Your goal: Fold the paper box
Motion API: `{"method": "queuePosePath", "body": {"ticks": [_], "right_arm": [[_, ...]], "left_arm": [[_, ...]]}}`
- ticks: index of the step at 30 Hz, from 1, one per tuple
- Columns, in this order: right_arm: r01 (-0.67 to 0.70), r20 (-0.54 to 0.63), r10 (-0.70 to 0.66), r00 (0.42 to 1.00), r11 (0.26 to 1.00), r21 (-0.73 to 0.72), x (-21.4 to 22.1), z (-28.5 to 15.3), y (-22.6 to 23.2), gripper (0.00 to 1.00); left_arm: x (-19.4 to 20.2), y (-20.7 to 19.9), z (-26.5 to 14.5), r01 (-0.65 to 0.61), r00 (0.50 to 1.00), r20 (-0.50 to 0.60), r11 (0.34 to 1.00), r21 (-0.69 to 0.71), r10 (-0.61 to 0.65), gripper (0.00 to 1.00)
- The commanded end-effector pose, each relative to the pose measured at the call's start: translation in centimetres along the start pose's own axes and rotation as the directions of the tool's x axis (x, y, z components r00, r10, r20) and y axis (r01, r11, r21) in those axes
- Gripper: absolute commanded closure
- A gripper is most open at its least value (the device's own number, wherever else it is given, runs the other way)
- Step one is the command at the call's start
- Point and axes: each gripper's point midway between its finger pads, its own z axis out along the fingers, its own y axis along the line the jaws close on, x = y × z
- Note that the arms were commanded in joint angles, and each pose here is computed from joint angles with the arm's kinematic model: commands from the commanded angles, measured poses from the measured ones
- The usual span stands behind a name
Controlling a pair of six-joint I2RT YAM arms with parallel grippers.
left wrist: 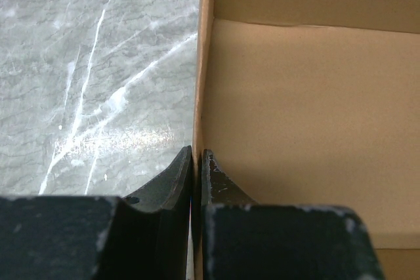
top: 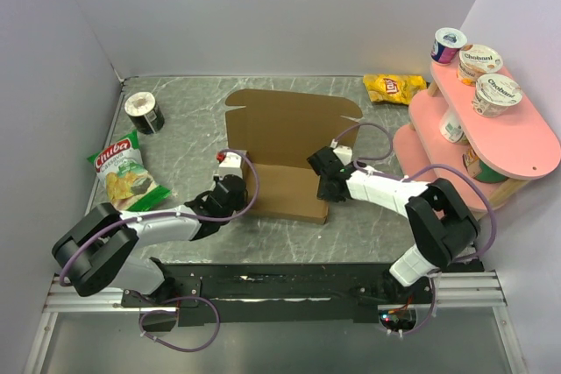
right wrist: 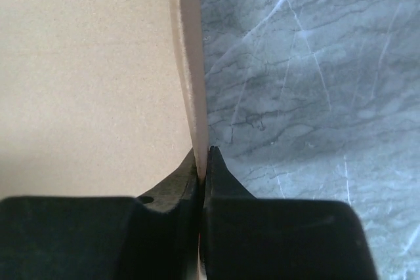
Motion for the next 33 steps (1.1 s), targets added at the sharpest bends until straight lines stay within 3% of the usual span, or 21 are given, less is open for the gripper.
{"method": "queuePosePath", "body": {"ticks": [1,6,25,28,30,33], "right_arm": [[0.046,0.026,-0.055,0.998,0.957,0.287,0.8,0.3,-5.2,1.00],[0.008,0.030,-0.021,0.999,0.927,0.376,1.4,0.8,-6.4,1.00],[-0.045,0.057,0.020,0.998,0.876,0.480,1.2,-1.1,-8.7,1.00],[-0.047,0.063,0.021,0.998,0.899,0.435,0.8,-1.2,-8.0,1.00],[-0.053,0.114,0.016,0.993,0.942,0.330,-0.5,-1.4,-5.6,1.00],[0.039,0.151,-0.081,0.985,0.964,0.265,-2.4,-1.6,-3.4,1.00]], "left_arm": [[-0.7,1.2,-0.6,0.009,0.999,0.037,0.999,-0.035,-0.008,0.99],[-0.6,1.4,-0.8,0.017,0.999,0.043,0.999,-0.037,-0.015,0.99],[-1.5,3.2,-1.3,0.083,0.992,0.105,0.991,-0.109,-0.071,0.99],[-1.6,3.3,-1.4,0.091,0.991,0.108,0.990,-0.108,-0.079,0.99],[-1.6,3.1,-1.5,0.091,0.991,0.108,0.992,-0.090,-0.082,0.99],[-1.3,2.1,-1.6,0.085,0.993,0.080,0.996,-0.038,-0.082,0.99]]}}
